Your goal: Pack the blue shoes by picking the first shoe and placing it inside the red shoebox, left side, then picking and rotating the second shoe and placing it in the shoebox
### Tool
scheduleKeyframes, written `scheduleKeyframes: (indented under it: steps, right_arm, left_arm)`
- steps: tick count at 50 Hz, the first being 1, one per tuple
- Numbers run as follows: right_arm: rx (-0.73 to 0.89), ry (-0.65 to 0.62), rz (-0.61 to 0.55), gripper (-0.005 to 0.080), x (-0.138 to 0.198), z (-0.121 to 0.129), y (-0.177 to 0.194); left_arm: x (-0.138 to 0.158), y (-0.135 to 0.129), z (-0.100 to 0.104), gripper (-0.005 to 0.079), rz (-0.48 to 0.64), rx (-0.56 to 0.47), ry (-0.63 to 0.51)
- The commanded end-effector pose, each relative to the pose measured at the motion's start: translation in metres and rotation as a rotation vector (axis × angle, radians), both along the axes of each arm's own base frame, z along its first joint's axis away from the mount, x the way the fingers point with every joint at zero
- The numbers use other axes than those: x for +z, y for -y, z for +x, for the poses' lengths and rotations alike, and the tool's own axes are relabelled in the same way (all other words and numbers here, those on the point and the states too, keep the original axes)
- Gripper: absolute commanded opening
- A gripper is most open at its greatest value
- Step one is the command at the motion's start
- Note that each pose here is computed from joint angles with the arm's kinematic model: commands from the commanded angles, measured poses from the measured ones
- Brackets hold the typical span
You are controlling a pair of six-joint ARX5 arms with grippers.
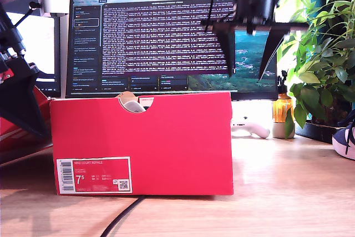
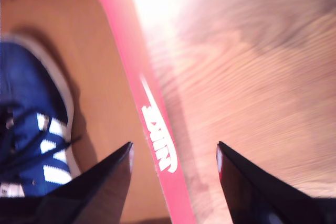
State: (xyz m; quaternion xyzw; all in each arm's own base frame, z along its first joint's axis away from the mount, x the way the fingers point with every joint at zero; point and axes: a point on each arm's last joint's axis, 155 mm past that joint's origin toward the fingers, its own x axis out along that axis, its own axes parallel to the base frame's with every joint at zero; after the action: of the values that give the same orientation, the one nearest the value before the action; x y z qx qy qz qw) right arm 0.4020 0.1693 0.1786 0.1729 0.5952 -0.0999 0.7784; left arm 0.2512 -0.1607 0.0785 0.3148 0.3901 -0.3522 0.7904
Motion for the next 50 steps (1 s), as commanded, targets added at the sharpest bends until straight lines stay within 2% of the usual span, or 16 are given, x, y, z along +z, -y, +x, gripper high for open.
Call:
scheduleKeyframes:
  steps: [1,11,43,50]
  right_arm:
    - [-0.014,0.074,0.012,0.0466,0.031,-0.007,0.004]
    - [-0.124,0.112,0.033,0.0465,0.048,-0.016,0.014]
    - [-0.558,-0.098,-0.024,0.0464,-0.022,-0.119,0.07]
    - [-0.622,-0.107,-0.026,0.0464,-0.027,-0.129,0.081]
  left_arm:
    - [-0.003,0.001,-0.001,-0.0017,0.002,-0.007,-0.009]
    - [-0.003,0.002,-0.001,-0.0017,0.001,-0.008,-0.009]
    - [-0.003,0.002,-0.001,-0.0017,0.0,-0.008,-0.008]
    - [-0.003,0.002,-0.001,-0.0017,0.001,-0.008,-0.008]
